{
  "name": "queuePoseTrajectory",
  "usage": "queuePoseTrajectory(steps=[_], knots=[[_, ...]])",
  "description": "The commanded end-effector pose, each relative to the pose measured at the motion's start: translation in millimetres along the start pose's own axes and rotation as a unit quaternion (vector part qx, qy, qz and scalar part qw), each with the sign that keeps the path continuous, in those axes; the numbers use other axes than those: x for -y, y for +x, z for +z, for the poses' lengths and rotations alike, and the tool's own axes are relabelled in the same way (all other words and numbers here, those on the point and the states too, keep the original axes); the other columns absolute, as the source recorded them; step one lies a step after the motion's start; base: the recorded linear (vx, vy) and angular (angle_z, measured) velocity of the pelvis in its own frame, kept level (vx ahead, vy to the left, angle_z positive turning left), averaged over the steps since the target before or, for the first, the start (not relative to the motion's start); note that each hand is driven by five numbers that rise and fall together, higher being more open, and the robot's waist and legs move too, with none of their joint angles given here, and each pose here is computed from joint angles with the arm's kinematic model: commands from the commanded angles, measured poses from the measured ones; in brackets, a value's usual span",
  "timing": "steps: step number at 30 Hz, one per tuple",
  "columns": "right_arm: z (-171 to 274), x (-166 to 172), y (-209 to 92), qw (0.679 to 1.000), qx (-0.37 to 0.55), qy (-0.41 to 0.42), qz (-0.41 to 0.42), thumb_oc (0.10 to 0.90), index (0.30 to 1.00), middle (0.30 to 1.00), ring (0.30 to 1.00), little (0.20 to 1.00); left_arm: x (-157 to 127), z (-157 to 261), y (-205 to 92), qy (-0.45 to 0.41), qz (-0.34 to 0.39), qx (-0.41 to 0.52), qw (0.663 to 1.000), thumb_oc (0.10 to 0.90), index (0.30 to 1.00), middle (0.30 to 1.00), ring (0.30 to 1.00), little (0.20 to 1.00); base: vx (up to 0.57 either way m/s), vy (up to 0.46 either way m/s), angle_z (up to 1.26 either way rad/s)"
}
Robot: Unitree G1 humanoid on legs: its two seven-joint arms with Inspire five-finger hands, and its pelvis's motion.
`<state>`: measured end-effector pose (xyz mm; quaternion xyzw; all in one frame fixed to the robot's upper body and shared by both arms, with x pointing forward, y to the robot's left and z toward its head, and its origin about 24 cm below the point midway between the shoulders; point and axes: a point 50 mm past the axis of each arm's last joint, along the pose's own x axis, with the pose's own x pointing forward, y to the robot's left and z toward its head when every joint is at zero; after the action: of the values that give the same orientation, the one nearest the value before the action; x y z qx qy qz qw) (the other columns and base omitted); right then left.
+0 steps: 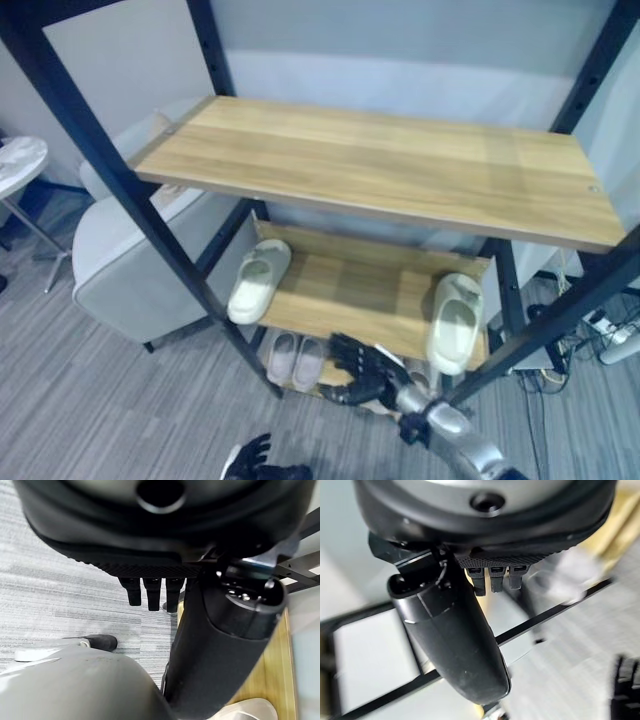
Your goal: Arrange the slippers neatly on the shoe rack.
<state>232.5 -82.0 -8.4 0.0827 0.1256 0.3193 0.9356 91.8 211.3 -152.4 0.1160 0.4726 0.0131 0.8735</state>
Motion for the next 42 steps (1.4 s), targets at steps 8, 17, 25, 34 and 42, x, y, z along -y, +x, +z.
queuePoseTrajectory(steps=[8, 17, 25, 34, 42], knots=[[124, 25, 2, 0.934, 0.239, -0.247, -0.095, 0.8, 0.9, 0.9, 0.9, 0.9, 15, -4, 2, 0.013, -0.01, -0.015, 1.0, 0.8, 0.9, 0.9, 0.9, 0.9, 0.01, 0.022, 0.01], [172, 66, 7, 0.792, 0.226, -0.51, -0.248, 0.8, 0.9, 0.9, 0.9, 0.9, 16, -4, 2, 0.029, -0.016, -0.017, 0.999, 0.8, 0.9, 0.9, 0.9, 0.9, 0.0, 0.041, -0.01], [197, 83, 17, 0.707, 0.183, -0.622, -0.283, 0.8, 0.9, 0.9, 0.9, 0.9, 13, 1, 5, 0.03, -0.014, -0.014, 0.999, 0.8, 0.9, 0.9, 0.9, 0.9, -0.01, 0.025, 0.0], [211, 104, 13, 0.644, 0.117, -0.697, -0.294, 0.8, 0.9, 0.9, 0.9, 0.9, 14, 6, 8, 0.027, -0.019, -0.018, 0.999, 0.8, 0.9, 0.9, 0.9, 0.9, 0.0, 0.034, -0.08], [201, 113, -17, 0.631, 0.099, -0.71, -0.295, 0.8, 0.9, 0.9, 0.9, 0.9, 9, 8, 10, 0.026, -0.013, -0.019, 0.999, 0.8, 0.9, 0.9, 0.9, 0.9, -0.01, 0.017, -0.03]])
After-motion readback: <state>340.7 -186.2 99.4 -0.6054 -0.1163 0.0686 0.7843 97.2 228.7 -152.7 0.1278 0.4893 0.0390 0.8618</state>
